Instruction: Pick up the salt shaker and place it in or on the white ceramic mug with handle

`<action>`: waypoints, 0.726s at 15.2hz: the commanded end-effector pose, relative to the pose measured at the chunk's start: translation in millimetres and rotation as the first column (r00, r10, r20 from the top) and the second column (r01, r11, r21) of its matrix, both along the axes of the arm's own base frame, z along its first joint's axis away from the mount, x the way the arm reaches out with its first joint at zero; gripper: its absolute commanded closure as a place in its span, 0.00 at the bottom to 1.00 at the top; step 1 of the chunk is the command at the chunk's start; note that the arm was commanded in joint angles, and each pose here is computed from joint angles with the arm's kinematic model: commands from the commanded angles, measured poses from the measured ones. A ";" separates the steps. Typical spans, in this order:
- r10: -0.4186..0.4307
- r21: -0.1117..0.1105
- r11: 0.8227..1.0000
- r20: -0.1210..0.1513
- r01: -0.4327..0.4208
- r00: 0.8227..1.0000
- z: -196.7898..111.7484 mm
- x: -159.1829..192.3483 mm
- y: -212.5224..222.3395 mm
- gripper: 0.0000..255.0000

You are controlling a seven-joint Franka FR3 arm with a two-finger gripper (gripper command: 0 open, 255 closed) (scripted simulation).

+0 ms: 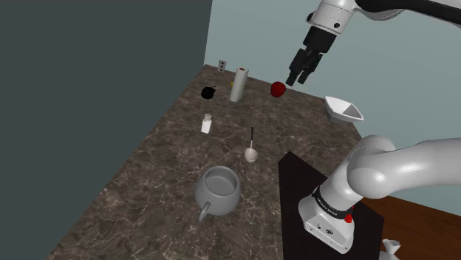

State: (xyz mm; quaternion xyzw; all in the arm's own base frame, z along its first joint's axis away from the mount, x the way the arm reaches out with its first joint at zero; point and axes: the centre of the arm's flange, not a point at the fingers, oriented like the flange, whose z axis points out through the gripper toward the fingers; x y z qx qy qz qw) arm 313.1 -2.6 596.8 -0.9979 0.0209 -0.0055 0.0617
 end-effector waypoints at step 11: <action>0.032 -0.038 0.999 0.001 -0.032 0.999 -88.6 94.9 28.1 0.00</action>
